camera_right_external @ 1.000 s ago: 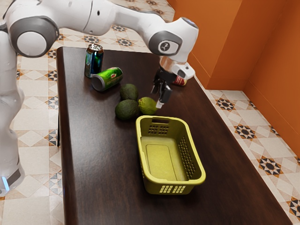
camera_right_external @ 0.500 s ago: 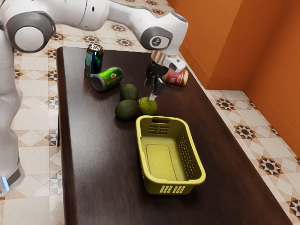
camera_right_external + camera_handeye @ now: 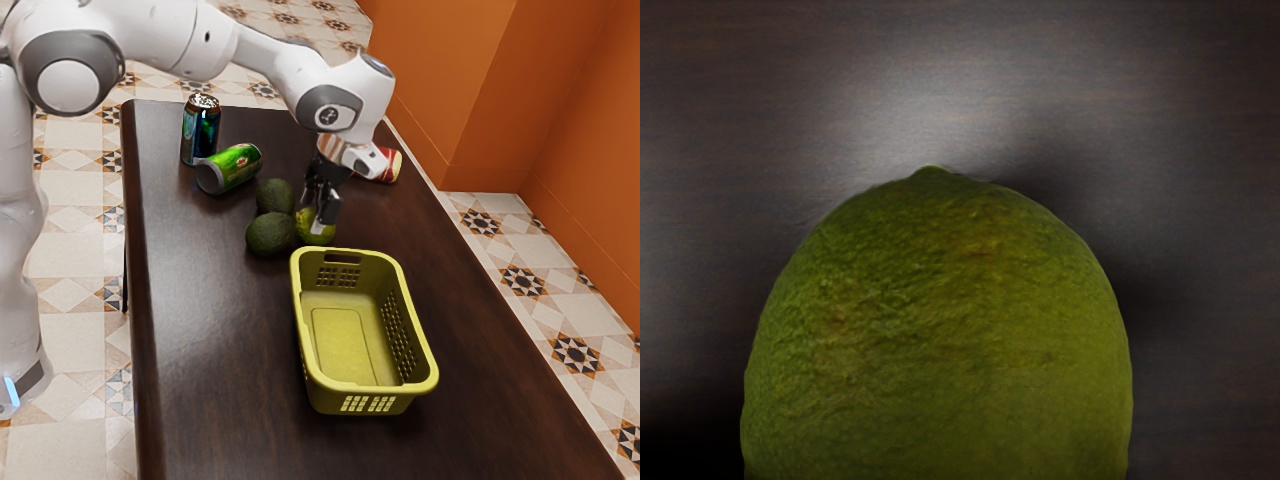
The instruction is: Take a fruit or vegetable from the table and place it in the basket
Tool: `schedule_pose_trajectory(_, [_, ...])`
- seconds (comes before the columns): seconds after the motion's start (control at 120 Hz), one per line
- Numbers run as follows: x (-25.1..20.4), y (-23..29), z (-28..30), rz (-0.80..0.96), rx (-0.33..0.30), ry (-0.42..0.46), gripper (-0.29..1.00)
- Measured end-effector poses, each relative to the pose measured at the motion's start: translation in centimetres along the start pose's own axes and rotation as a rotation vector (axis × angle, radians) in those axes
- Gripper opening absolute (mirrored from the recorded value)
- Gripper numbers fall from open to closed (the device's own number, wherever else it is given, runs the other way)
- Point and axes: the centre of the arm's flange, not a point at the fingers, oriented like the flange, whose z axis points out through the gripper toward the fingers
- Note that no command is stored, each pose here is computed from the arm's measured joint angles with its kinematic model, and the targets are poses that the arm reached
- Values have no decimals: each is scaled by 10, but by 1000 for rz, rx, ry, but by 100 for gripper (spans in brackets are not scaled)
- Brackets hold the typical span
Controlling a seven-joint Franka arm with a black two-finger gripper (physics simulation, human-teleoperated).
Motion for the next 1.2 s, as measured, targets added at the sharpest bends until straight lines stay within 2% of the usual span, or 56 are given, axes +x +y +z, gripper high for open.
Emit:
schedule_pose_trajectory(0.217, [10, 1, 10, -5, -3, 24, 70])
schedule_pose_trajectory(0.367, [10, 3, 17, -13, -20, 28, 66])
schedule_pose_trajectory(0.55, [10, 3, 13, -13, -14, 43, 29])
schedule_pose_trajectory(0.6, [11, 4, 5, -2, 7, 57, 20])
schedule_pose_trajectory(0.675, [16, 10, -23, 23, 48, 108, 13])
schedule_pose_trajectory(0.792, [20, 23, -73, 57, 98, 189, 14])
schedule_pose_trajectory(0.9, [6, 33, -113, 77, 106, 240, 19])
schedule_pose_trajectory(1.067, [-11, 56, -135, 100, 88, 246, 18])
schedule_pose_trajectory(1.2, [-11, 119, -135, 193, 63, 240, 18])
